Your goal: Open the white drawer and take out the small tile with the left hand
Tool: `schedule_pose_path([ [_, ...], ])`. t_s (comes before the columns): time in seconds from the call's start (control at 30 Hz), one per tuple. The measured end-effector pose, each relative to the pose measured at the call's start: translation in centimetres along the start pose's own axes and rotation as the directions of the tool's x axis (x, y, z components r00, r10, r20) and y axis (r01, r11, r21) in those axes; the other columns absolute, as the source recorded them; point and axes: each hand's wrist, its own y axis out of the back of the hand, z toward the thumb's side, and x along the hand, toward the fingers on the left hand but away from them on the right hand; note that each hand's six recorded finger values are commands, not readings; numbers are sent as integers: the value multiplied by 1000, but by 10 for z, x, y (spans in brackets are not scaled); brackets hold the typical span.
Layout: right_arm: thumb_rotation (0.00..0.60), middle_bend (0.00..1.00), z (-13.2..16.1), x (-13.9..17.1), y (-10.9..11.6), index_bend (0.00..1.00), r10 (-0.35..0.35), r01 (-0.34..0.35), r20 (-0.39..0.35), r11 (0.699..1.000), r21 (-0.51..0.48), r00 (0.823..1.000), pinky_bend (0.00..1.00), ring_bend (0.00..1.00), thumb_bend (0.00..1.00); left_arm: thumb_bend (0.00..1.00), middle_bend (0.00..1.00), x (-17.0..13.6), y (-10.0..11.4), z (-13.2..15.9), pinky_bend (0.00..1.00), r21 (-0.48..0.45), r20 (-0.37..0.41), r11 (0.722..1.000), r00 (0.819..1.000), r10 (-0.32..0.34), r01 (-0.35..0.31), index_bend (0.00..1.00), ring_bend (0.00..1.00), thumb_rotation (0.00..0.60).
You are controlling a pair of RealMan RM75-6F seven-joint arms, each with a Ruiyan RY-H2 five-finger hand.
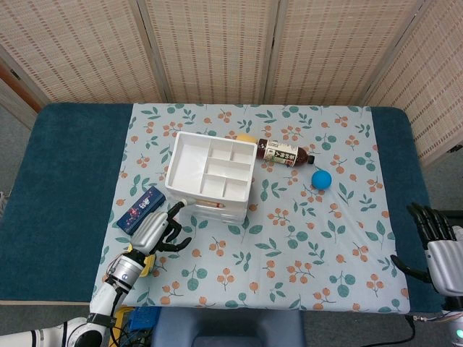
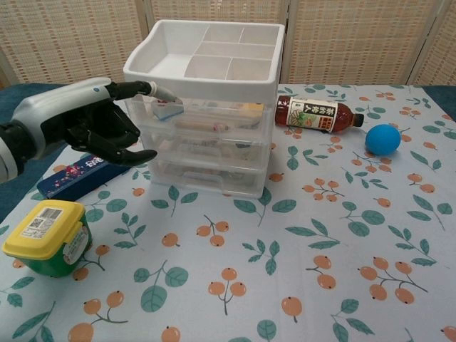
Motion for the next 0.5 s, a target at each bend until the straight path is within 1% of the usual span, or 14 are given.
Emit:
schedule_pose_path([
  [0.23,600,44,-2,1,-1,0,2,-2,9,1000,-2,1000,0,0,198,291,919,9,0,1,1000,43,-3,999,1000,-17,17,165,1000,600],
  [0.5,600,44,-4,1,-1,0,3,-3,14,1000,-4,1000,0,0,198,292,919,14,0,4,1000,83,-1,996,1000,-22,22,241,1000,600],
])
